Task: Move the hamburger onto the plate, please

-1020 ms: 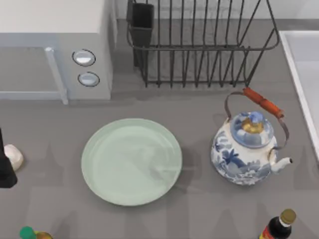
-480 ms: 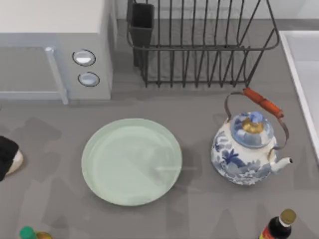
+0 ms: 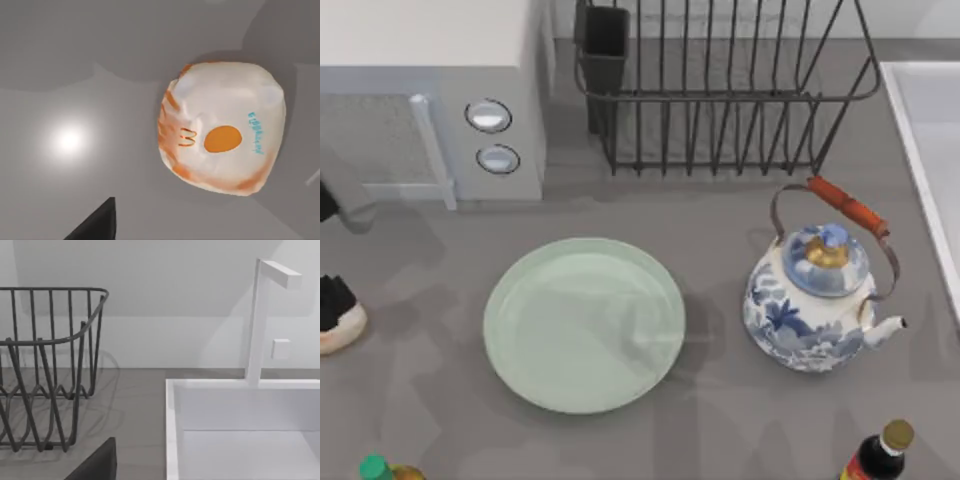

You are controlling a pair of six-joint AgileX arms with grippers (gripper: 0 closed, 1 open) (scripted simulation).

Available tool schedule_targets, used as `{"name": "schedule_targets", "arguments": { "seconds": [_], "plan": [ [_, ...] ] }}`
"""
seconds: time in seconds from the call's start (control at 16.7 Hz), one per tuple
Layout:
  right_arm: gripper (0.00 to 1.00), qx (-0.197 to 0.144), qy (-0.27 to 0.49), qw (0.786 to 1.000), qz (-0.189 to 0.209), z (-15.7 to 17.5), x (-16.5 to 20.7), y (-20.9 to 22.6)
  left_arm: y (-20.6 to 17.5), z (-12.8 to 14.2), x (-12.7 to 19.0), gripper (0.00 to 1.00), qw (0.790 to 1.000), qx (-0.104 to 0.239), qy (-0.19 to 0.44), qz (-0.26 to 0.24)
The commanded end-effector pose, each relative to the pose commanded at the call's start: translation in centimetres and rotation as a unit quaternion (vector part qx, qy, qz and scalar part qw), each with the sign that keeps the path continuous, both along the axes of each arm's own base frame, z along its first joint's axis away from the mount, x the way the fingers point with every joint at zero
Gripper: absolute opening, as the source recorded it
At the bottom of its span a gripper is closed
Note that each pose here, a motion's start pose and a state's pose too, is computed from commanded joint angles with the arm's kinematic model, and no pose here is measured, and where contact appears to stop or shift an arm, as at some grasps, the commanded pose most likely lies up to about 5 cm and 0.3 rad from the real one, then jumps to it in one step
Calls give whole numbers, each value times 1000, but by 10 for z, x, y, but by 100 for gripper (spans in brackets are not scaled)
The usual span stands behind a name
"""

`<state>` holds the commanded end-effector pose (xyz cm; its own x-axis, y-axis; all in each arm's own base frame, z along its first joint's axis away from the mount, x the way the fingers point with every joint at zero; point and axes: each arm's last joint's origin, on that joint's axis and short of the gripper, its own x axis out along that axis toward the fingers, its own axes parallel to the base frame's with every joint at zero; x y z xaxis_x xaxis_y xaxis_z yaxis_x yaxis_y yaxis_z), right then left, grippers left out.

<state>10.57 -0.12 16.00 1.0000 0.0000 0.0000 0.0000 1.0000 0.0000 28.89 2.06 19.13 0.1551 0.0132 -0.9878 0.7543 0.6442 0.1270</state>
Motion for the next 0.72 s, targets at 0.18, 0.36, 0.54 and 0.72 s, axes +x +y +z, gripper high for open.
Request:
{"name": "schedule_targets", "arguments": {
  "seconds": [0.18,0.36,0.54,0.72],
  "plan": [
    [100,0,0,1000,0,0,0,0,4,-14,24,100,998,0,57,-42],
    [100,0,0,1000,0,0,0,0,6,-20,34,100,995,-1,78,-60],
    [100,0,0,1000,0,0,0,0,6,-20,35,100,995,-1,78,-60],
    [100,0,0,1000,0,0,0,0,4,-20,34,100,995,-1,77,-62]
  ]
}}
